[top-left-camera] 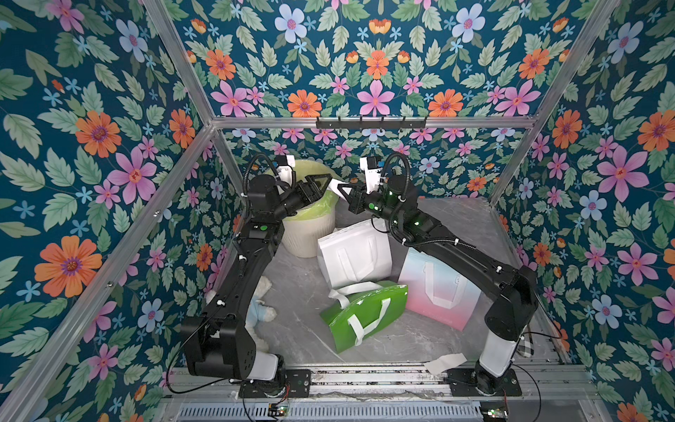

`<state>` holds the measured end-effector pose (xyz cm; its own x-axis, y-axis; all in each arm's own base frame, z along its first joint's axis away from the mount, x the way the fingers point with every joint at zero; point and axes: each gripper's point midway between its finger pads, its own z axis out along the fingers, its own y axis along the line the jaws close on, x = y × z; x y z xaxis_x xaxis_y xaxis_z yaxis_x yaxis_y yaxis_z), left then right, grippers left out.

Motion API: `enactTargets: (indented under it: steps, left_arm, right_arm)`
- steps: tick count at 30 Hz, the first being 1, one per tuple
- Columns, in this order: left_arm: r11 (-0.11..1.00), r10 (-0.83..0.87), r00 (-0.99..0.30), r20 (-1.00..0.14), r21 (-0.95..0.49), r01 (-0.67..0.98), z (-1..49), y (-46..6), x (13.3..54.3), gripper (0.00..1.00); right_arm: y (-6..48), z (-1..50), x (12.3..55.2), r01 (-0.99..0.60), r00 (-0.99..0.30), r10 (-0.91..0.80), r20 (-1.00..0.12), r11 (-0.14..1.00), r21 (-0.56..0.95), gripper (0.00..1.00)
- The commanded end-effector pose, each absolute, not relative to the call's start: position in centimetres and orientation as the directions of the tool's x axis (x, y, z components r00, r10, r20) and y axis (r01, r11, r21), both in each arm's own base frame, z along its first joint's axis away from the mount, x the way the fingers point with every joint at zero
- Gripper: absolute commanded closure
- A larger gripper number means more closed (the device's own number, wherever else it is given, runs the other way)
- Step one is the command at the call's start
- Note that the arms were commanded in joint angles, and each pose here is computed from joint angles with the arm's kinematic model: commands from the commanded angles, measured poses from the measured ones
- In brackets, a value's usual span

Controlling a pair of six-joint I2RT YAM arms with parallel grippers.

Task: Shred takeout receipts and throw away
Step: Place the takeout receipt in the trash bin.

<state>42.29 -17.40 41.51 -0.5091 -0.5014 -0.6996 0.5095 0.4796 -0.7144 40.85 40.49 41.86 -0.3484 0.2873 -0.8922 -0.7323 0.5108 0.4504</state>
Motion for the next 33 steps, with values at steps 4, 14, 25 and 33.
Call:
enactTargets:
  steps: [4, 14, 25, 33]
  left_arm:
    - [0.424, -0.465, -0.523, -0.714, -0.698, 0.576, 42.2, -19.7, 41.3, 0.32]
    - [0.480, -0.479, -0.465, -0.744, -0.666, 0.570, 43.1, -18.9, 41.1, 1.00]
    - [0.930, -0.351, -0.205, -0.913, -0.365, 0.033, 42.2, -6.7, 48.0, 1.00]
    - [0.958, -0.286, -0.284, -0.915, -0.278, -0.069, 37.2, -5.8, 52.4, 1.00]
  right_arm:
    - [40.5, 43.3, 40.4, -0.751, -0.336, 0.318, -0.887, 0.478, 0.456, 1.00]
    - [39.6, 43.2, 40.0, -0.736, -0.332, 0.310, -0.891, 0.506, 0.450, 0.94]
    - [31.3, 39.1, 31.4, -0.524, -0.516, -0.078, -0.853, 0.817, 0.242, 0.51]
    - [23.1, 33.5, 22.7, -0.342, -0.711, -0.060, -0.701, 0.900, 0.270, 0.50]
